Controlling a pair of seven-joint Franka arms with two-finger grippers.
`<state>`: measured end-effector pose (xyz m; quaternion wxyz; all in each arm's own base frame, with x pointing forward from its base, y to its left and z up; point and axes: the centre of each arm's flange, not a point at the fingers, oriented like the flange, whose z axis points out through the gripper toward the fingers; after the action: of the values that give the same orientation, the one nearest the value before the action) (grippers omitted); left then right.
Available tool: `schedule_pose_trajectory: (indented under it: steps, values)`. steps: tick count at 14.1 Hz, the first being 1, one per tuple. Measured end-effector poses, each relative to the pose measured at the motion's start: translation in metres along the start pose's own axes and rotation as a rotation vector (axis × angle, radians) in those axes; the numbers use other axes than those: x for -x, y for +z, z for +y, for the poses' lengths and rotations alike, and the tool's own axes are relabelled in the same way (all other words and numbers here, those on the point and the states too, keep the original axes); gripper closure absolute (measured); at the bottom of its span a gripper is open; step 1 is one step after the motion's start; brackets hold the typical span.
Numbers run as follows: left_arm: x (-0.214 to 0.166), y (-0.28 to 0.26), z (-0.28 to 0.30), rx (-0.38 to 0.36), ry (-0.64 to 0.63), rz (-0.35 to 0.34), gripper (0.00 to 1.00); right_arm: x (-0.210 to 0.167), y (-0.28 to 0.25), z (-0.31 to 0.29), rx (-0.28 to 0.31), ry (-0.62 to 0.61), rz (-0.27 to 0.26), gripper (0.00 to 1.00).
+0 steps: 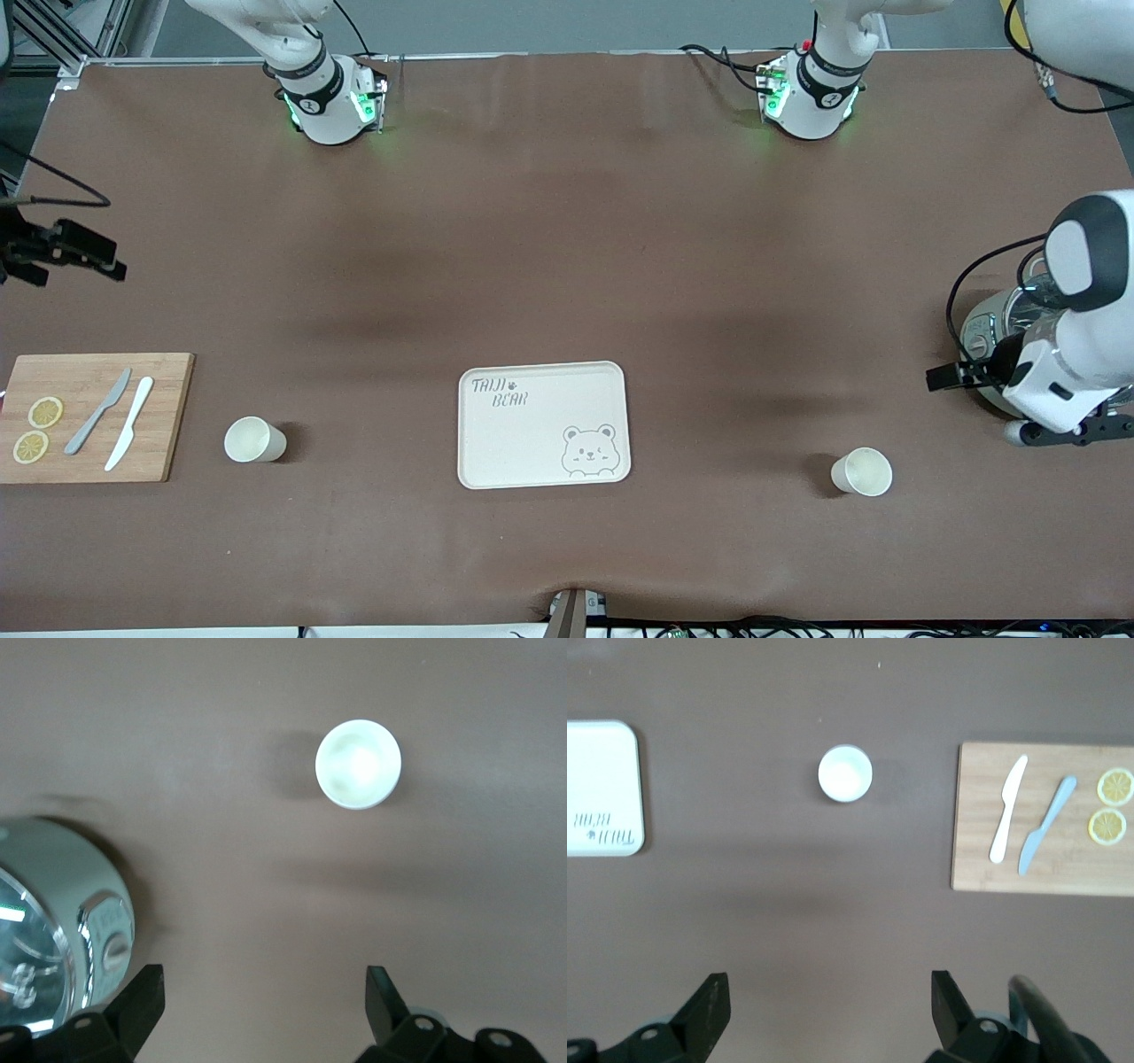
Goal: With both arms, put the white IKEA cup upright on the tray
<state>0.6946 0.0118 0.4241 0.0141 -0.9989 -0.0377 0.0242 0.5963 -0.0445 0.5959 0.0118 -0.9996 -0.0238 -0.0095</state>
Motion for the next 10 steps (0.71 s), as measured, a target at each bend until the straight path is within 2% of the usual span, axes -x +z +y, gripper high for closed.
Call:
schedule_pose_trajectory:
  steps: [6,10]
  values:
    - [-0.031,0.064,-0.001,-0.011,0.005,0.078,0.0,-0.061,0.107,0.016,-0.016,0.006,-0.04,0.0]
    - [-0.049,0.104,0.002,-0.015,0.009,0.153,0.0,-0.093,0.184,0.025,-0.021,0.013,-0.032,0.0]
